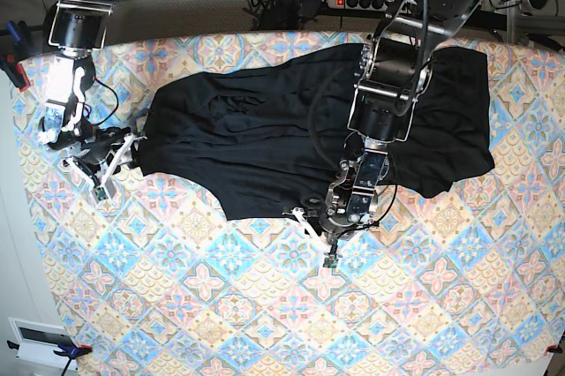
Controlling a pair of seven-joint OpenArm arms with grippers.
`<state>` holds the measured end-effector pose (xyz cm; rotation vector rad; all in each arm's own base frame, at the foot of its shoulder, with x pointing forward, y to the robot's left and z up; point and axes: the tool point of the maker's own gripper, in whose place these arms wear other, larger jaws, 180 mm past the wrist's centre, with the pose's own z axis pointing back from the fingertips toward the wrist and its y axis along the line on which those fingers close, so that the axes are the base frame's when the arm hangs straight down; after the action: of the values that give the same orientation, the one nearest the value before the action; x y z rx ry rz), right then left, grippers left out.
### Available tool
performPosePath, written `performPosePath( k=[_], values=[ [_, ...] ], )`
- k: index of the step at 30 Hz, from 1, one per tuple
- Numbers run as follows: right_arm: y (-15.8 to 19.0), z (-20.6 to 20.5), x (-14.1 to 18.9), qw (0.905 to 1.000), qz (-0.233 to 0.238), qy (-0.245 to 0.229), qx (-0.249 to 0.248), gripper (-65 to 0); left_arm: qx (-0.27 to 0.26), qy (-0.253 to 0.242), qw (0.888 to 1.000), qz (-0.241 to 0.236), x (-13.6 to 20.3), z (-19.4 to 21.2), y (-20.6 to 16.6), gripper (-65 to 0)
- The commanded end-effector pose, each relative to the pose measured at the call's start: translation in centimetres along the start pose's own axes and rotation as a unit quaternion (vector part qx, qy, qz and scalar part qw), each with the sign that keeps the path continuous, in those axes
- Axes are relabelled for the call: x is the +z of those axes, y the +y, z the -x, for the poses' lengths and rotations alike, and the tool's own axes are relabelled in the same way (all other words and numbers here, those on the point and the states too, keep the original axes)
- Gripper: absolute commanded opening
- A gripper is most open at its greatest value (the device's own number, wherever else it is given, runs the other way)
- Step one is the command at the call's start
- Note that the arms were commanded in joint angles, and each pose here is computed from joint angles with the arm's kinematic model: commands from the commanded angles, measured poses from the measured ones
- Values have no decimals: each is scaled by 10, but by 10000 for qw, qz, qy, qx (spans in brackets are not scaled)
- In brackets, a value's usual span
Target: Layout the t-shirt on the table in an organized manner, then fold the t-shirt properly
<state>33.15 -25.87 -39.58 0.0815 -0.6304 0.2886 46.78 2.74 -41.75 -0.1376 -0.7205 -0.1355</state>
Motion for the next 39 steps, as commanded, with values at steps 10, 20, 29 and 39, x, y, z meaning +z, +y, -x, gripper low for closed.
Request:
performPosePath(
  k=[10, 20, 29, 39],
  values=[
    [19, -48, -11, 9979, -254, -220, 547, -392, 19, 43, 10000, -33, 1, 3, 2, -376],
    [21, -35, -22, 9984, -354, -72, 435, -621, 33, 21, 10000, -37, 1, 3, 3, -407],
    [-18, -40, -5, 9993, 35, -367, -105, -644, 40, -700, 9975, 12, 22, -39, -1, -498],
    [-22, -14, 8, 9991, 166, -318, -209, -593, 630, -734, 9952, -115, 24, -37, 24, -499]
  ],
)
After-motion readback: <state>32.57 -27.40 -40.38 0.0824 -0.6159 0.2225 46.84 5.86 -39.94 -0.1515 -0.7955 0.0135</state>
